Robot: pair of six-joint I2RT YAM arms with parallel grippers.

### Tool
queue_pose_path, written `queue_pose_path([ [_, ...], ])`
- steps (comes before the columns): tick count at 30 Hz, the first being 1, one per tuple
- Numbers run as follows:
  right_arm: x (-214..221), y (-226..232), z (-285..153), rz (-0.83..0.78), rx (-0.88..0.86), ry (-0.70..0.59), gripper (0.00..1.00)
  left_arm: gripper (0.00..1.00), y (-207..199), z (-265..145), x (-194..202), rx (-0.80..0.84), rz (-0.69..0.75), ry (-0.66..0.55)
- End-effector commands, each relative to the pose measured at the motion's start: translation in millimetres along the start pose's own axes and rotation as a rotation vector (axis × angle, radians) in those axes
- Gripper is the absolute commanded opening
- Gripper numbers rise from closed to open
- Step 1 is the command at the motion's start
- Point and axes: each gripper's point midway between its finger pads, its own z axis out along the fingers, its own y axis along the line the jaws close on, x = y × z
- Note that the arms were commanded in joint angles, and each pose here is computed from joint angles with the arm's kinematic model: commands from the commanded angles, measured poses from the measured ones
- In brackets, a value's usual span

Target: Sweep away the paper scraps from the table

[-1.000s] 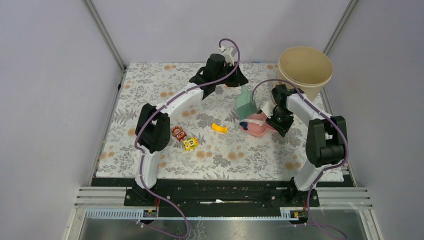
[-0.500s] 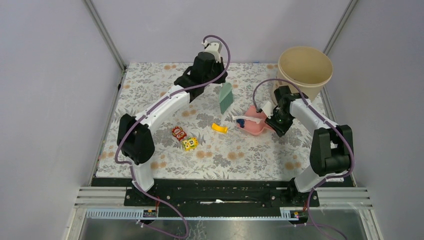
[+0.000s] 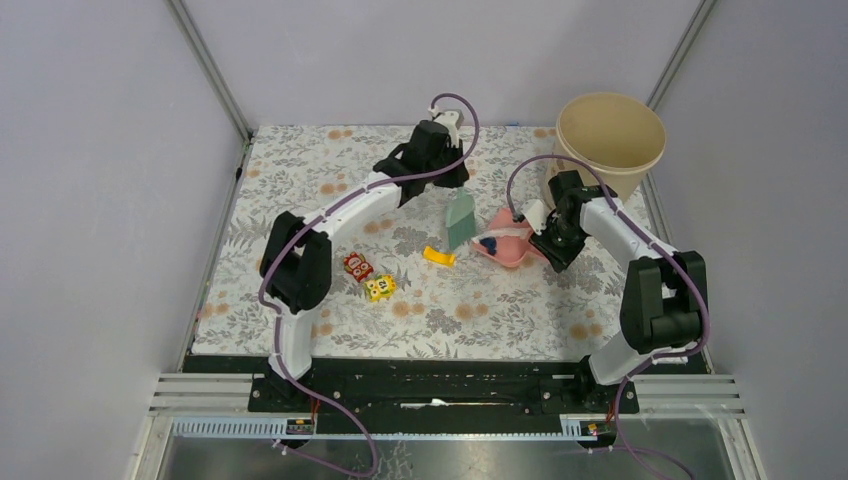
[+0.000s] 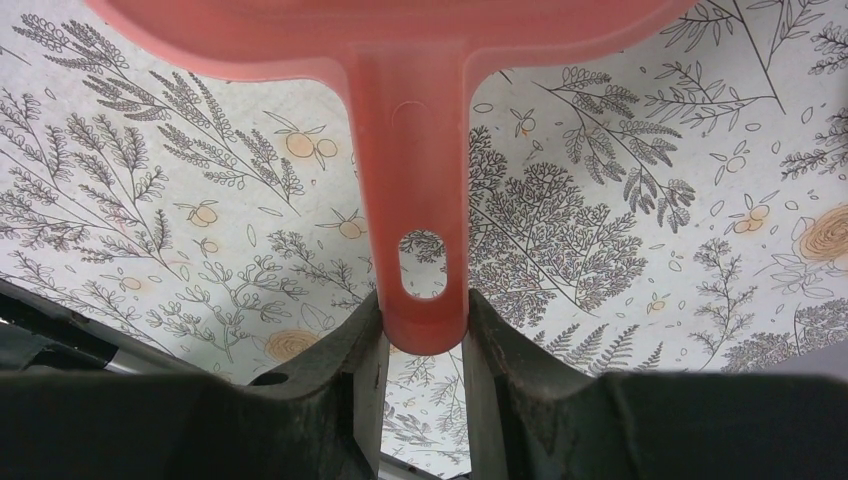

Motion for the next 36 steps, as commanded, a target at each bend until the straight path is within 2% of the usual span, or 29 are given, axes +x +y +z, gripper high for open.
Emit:
queue_pose_path([
  [1, -10, -1, -18, 0.018, 0.024, -0.065, 0.00, 0.00, -56, -14, -28, 0.204, -0.036, -0.044],
  [4, -9, 1, -18, 0.025, 0.023, -0.063, 0.00, 0.00, -63, -27, -31, 0.229, -0.048, -0.052],
  [7, -6, 3, -21, 0.024, 0.028, -0.065, 0.00, 0.00, -63, -50, -49, 0.208, -0.034, -0.124],
  [17, 4, 9, -54, 0.010, 0.096, -0.110, 0.00, 0.00, -18, -111, -75, -0.042, 0.086, -0.272],
  [21, 2, 16, -77, -0.019, 0.101, -0.162, 0.00, 0.00, 25, -135, -50, -0.205, 0.156, -0.285],
  [25, -6, 19, -103, -0.071, 0.096, -0.210, 0.00, 0.00, 52, -154, -16, -0.252, 0.195, -0.273],
  [30, -20, 15, -130, -0.077, 0.083, -0.227, 0.00, 0.00, 56, -173, 16, -0.193, 0.213, -0.312],
  [36, -40, 4, -164, -0.013, 0.111, -0.276, 0.00, 0.00, 53, -197, 10, -0.192, 0.250, -0.404],
])
